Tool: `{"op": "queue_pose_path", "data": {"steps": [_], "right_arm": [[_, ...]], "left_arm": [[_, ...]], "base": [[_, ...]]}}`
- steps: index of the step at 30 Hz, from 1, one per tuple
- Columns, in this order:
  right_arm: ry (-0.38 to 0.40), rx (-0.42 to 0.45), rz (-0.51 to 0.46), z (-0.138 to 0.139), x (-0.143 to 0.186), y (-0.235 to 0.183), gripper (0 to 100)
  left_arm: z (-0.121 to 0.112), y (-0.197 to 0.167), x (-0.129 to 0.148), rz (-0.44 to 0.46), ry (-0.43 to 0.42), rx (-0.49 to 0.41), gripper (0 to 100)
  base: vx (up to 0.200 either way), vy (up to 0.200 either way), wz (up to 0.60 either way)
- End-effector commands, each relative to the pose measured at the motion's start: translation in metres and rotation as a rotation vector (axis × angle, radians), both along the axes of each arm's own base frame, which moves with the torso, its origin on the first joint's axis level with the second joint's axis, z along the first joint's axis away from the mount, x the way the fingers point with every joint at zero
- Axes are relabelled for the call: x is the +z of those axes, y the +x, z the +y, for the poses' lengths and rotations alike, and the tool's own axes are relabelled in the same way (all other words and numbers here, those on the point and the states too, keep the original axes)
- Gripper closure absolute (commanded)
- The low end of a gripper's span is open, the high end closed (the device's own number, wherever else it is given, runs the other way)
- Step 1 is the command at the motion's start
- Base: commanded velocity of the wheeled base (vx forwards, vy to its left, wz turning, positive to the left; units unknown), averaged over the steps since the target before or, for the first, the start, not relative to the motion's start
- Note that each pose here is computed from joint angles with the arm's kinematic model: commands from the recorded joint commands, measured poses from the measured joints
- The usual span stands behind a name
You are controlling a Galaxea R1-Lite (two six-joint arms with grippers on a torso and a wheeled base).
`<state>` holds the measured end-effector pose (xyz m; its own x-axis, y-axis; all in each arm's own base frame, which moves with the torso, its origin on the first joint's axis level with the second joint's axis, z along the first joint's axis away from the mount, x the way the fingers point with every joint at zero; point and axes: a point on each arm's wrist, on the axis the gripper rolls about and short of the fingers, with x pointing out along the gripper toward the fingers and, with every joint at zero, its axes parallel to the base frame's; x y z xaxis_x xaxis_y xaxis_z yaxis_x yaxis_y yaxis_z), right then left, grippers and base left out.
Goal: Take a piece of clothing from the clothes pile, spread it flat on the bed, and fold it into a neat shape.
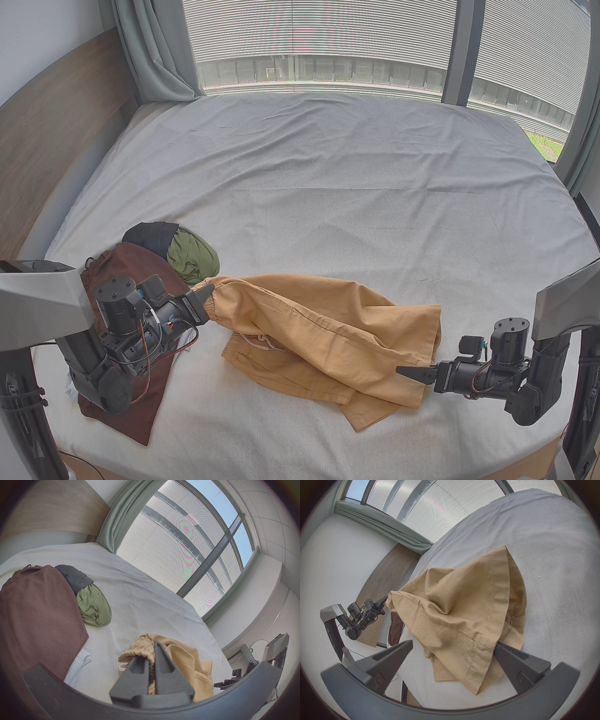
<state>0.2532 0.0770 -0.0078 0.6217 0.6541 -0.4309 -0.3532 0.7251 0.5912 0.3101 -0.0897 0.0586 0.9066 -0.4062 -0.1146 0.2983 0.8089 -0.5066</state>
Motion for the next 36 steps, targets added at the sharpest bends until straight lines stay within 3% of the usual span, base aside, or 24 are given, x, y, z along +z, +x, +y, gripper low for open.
{"op": "queue_pose_path", "data": {"steps": [1,8,18,25,36], "right_arm": [[0.009,0.007,-0.033,0.002,0.008,0.000,0],[0.026,0.011,-0.085,0.003,0.021,0.002,0],[0.033,0.003,-0.017,0.009,-0.005,0.017,0],[0.092,0.006,0.016,0.021,-0.003,0.019,0],[0.099,0.011,0.004,0.024,-0.002,0.022,0]], "left_arm": [[0.000,0.000,0.000,-0.002,-0.001,0.000,100],[-0.001,0.000,-0.001,0.001,0.000,-0.003,100],[-0.001,0.000,0.000,-0.002,-0.003,-0.003,100],[-0.001,0.000,0.000,-0.002,-0.003,-0.003,100],[-0.001,0.000,0.000,-0.002,-0.003,-0.003,100]], "base": [[0.000,0.000,0.00],[0.000,0.000,0.00],[0.000,0.000,0.00],[0.000,0.000,0.00],[0.000,0.000,0.00]]}}
